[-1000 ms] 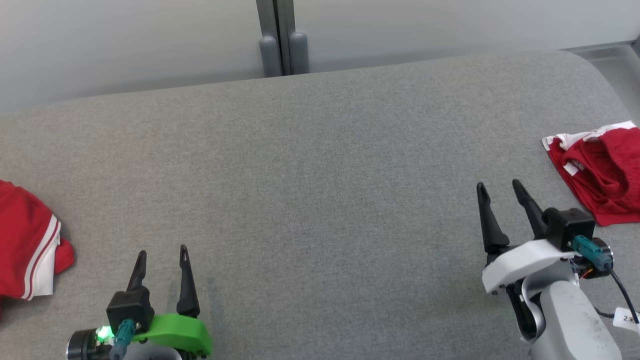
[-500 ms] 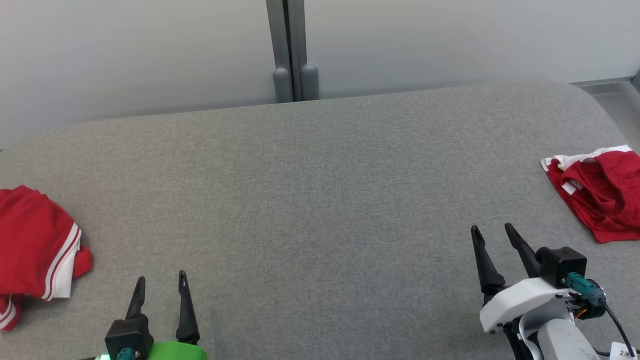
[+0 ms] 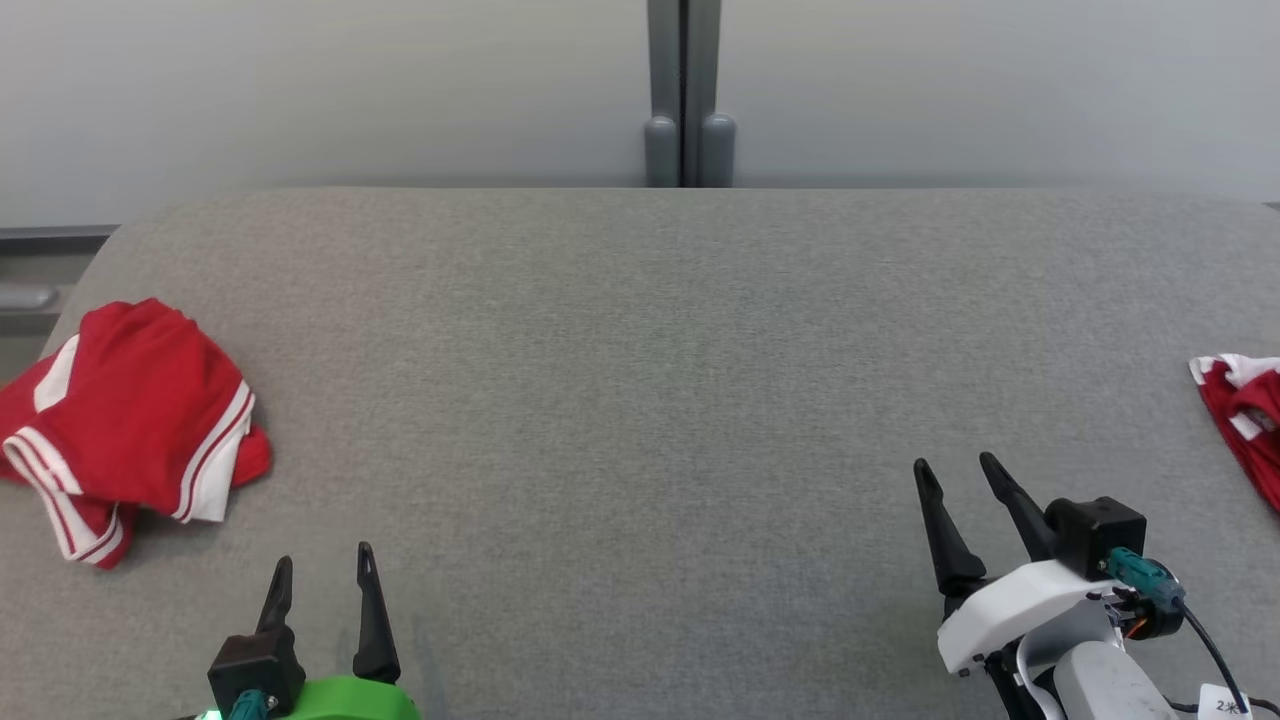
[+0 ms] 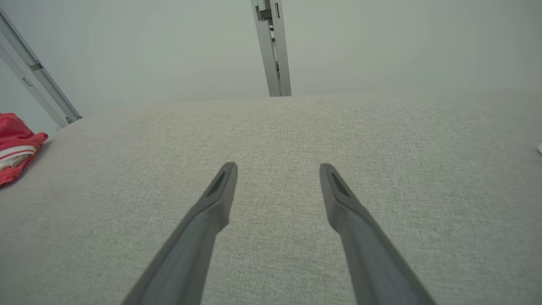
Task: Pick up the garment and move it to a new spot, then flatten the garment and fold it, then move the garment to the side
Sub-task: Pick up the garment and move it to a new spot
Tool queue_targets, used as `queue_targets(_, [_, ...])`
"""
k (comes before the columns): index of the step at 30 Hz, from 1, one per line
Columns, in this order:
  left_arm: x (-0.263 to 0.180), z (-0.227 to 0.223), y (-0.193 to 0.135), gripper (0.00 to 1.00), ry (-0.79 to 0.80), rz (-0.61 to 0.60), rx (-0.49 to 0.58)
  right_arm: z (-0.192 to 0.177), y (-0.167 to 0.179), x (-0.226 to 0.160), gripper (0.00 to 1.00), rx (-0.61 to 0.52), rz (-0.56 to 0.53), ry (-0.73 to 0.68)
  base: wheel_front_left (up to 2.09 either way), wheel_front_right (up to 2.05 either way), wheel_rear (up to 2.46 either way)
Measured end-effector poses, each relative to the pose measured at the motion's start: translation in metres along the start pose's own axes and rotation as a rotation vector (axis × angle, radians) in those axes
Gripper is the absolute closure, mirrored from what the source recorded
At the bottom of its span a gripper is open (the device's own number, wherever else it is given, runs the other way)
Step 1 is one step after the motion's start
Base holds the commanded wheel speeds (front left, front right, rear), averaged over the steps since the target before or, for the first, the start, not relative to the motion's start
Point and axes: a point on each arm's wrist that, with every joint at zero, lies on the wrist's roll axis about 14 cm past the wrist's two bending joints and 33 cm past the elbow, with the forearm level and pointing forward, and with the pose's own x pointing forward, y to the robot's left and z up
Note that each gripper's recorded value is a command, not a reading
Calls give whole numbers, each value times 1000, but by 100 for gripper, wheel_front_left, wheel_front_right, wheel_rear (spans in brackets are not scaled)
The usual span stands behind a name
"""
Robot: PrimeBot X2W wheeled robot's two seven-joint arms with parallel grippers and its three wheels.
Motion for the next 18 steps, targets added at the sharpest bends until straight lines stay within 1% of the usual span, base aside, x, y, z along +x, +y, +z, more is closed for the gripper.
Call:
queue_targets(5, [-17, -6, 34, 0, 17, 112, -12, -13, 33, 14, 0, 16, 96, 38, 0, 0, 0])
queue_targets(13, [-59, -14, 92, 0, 31, 315, -30, -31, 95, 32, 0, 25, 270, 90, 0, 0, 0])
queue_targets(18, [-84, -16, 117, 0, 31, 413, -44, -41, 122, 38, 0, 37, 341, 118, 0, 0, 0])
